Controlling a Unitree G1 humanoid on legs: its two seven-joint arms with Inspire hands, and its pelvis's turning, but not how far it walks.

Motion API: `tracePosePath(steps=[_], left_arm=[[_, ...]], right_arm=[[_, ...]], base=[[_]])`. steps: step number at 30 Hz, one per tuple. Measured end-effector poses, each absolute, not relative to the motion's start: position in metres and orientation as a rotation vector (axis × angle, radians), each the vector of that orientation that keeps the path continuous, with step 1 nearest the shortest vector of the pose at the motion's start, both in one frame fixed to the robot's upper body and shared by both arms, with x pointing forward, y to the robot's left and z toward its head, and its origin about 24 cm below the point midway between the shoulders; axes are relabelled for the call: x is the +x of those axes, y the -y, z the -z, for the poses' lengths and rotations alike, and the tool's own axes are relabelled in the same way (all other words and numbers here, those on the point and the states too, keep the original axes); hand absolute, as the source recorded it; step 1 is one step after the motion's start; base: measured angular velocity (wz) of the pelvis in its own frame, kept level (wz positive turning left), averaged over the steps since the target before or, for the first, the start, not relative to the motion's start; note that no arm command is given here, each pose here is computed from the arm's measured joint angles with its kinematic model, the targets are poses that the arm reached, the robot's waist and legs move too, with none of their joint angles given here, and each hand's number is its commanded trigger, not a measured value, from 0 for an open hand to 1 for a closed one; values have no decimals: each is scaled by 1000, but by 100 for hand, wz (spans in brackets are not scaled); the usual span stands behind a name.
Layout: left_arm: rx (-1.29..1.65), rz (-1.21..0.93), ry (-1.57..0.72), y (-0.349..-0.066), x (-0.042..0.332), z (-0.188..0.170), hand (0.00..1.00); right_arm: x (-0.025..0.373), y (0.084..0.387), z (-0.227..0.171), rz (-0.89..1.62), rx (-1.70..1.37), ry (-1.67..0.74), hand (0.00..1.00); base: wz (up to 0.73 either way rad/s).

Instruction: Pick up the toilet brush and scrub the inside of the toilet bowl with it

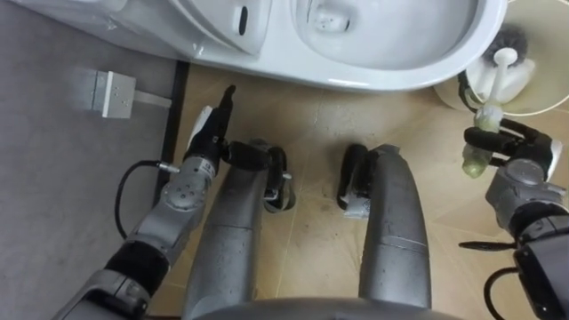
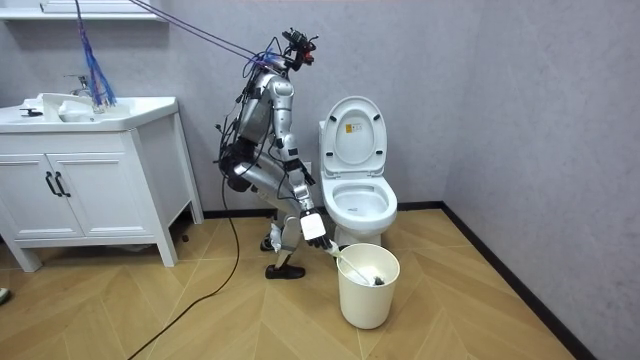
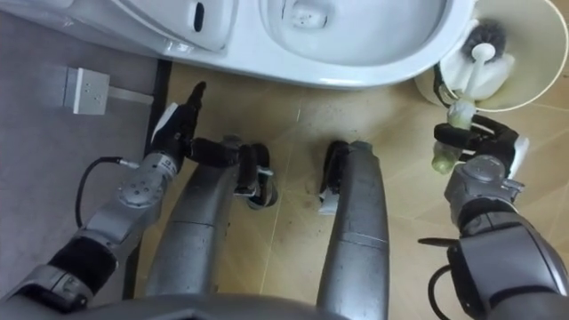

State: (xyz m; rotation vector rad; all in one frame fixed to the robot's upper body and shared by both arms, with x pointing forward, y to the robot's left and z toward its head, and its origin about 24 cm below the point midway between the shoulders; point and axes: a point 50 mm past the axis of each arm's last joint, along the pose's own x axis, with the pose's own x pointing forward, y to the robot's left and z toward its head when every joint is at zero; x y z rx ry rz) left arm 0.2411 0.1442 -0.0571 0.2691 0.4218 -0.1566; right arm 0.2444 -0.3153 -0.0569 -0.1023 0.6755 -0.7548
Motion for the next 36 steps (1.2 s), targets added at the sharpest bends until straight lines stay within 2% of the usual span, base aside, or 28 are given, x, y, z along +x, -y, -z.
tracePosePath(steps=[8,21,30,36], left_arm=[[295,167,-452,-145,231,65,0],[318,46,-556,-177,209,87,0],[363,-34,-722,-208,169,115,0],[360,-94,-822,-226,129,127,0]], right_arm=[[233,310,69,744,-57,-721,100],[206,309,89,767,55,-794,100],[185,301,101,733,-26,-821,100],[160,292,112,696,-147,-850,100]], base=[[-1],[-7],[-5],[4]])
